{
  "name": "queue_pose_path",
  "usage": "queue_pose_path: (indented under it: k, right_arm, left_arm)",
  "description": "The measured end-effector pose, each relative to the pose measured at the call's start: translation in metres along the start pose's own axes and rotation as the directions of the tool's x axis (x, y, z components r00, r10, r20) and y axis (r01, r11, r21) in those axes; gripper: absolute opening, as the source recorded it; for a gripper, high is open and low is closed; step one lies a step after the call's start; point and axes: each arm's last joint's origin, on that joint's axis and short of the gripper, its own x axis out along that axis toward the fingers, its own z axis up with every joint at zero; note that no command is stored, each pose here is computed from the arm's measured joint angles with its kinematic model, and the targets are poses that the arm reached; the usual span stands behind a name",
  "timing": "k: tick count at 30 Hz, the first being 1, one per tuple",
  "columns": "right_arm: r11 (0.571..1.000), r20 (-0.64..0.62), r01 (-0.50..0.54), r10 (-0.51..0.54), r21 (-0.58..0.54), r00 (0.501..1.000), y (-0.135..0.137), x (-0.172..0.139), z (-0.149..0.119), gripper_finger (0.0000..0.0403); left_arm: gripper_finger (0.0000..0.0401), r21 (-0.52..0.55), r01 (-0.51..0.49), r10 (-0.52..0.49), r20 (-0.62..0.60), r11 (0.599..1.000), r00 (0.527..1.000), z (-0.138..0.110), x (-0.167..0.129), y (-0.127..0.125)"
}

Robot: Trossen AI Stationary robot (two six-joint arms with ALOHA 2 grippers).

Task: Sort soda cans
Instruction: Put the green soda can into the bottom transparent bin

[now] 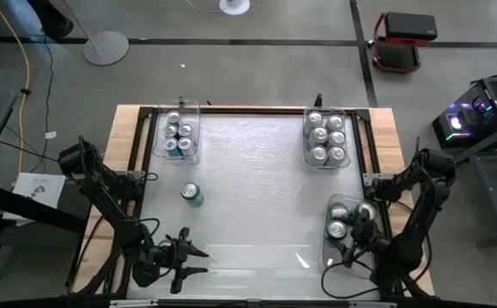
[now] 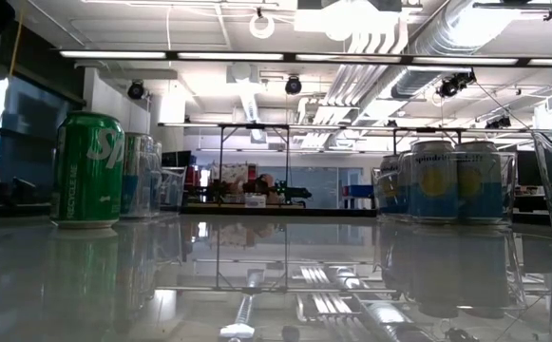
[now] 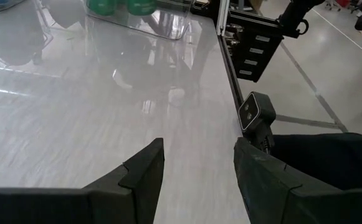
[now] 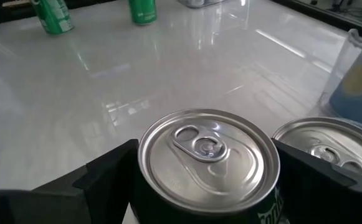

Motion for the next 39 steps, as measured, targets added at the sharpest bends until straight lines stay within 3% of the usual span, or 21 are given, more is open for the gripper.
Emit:
queue_pose_path:
  k: [32,39]
  right_arm:
    - [0.996,-0.001,0.080,-0.081,-0.049,0.997,-0.006,0.007,0.006,0.0342]
    - [0.985,-0.083,0.144,-0.152,-0.100,0.985,0.004,-0.011,0.032,0.0342]
  left_arm:
    - [0.0174,-0.002,0.000,0.000,0.000,1.000,1.000,0.000,0.000,0.000]
    - [0.0174,-0.001,0.000,0.000,0.000,1.000,1.000,0.000,0.000,0.000]
